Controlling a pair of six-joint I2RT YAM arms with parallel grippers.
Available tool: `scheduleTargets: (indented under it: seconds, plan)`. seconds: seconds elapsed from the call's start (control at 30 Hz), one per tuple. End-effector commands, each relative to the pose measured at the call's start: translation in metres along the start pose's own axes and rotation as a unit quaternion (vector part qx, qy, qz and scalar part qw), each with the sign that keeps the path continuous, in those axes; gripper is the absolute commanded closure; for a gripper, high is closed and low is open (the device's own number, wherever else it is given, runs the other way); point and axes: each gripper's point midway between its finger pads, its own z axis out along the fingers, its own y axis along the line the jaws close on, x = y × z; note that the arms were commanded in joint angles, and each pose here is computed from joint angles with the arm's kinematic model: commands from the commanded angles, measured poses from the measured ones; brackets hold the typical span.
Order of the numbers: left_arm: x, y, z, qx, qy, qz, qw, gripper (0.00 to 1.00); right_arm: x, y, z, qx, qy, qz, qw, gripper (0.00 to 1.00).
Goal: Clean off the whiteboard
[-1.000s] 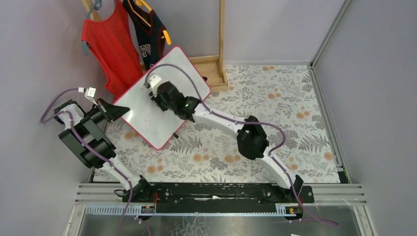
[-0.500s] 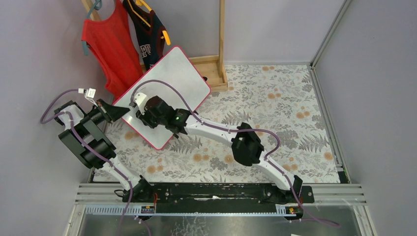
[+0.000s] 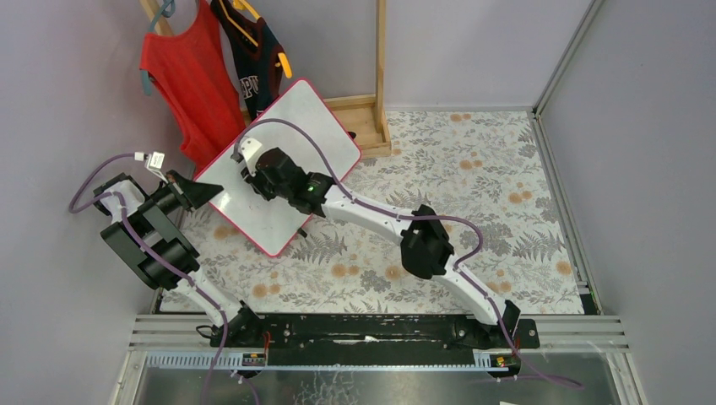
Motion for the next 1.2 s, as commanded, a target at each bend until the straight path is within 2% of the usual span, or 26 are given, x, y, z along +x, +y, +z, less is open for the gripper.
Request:
scheduleTargets:
  seconds: [0.0, 0.6, 1.0, 1.17]
  plan:
    - [0.037, 0.012, -0.008, -0.018, 0.081, 0.023, 0.996, 1.0, -0.015, -0.069, -0.001, 0.082, -0.025, 0.017, 0.996, 1.0]
    - [0.031, 0.012, -0.008, -0.02, 0.079, 0.025, 0.996, 1.0, 0.033, 0.052, -0.002, -0.048, 0.016, 0.02, 0.999, 1.0]
    - [0.029, 0.012, -0.008, -0.021, 0.079, 0.025, 0.996, 1.0, 0.066, 0.097, -0.007, -0.079, 0.036, 0.026, 0.996, 1.0]
    - [0.029, 0.012, -0.008, -0.021, 0.081, 0.028, 0.996, 1.0, 0.08, 0.095, -0.007, -0.067, 0.047, 0.033, 0.996, 1.0]
